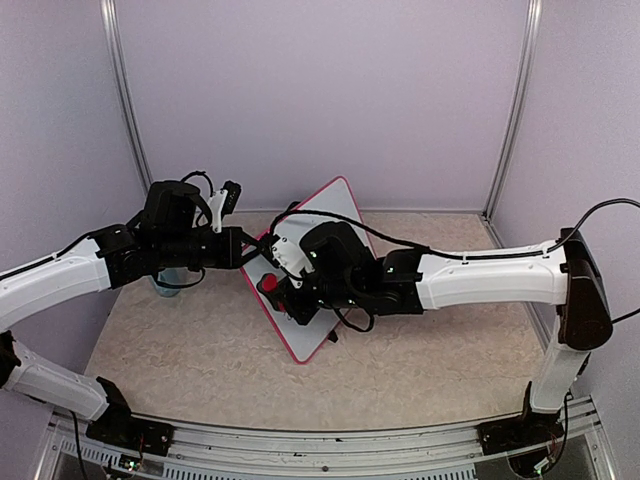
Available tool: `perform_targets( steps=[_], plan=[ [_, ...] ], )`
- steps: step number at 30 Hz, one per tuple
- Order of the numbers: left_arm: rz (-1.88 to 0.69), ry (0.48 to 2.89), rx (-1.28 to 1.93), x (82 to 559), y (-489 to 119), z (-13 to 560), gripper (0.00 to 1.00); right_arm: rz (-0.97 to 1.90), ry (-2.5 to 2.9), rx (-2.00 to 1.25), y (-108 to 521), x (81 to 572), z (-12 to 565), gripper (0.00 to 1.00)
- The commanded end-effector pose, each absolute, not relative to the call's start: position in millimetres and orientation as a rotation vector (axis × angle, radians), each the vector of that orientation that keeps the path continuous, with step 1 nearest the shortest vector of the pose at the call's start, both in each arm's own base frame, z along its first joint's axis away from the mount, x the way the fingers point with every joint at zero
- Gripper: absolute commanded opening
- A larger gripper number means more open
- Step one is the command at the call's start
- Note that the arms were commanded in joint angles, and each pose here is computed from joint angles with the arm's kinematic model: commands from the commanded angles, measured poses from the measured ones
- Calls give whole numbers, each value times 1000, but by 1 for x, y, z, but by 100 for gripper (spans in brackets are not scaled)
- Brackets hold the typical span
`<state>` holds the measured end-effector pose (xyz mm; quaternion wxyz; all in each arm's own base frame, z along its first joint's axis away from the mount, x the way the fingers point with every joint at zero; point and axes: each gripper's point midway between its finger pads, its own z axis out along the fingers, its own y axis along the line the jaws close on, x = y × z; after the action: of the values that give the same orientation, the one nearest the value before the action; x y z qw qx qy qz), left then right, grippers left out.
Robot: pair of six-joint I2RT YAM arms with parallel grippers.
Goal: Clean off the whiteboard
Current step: Erase the whiteboard at the center of the board.
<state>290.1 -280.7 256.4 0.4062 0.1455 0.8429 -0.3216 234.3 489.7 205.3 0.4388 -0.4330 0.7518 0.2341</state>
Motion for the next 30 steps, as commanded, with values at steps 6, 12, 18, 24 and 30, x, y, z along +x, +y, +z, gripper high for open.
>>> perform_targets(
  steps=[6,12,18,24,30],
  plan=[
    [-852,2111,371,287,-291,257,0,526,2006,-1095,460,224,141,0],
    [-861,2109,372,287,-292,258,0,536,2000,-1083,460,226,146,0],
    [-855,2115,369,286,-291,256,0,542,1919,-1057,478,245,184,0],
    [-852,2118,367,286,-290,255,0,517,1861,-1036,486,267,213,0],
    [-854,2118,373,287,-292,255,0,510,1910,-1043,480,268,192,0]
  ],
)
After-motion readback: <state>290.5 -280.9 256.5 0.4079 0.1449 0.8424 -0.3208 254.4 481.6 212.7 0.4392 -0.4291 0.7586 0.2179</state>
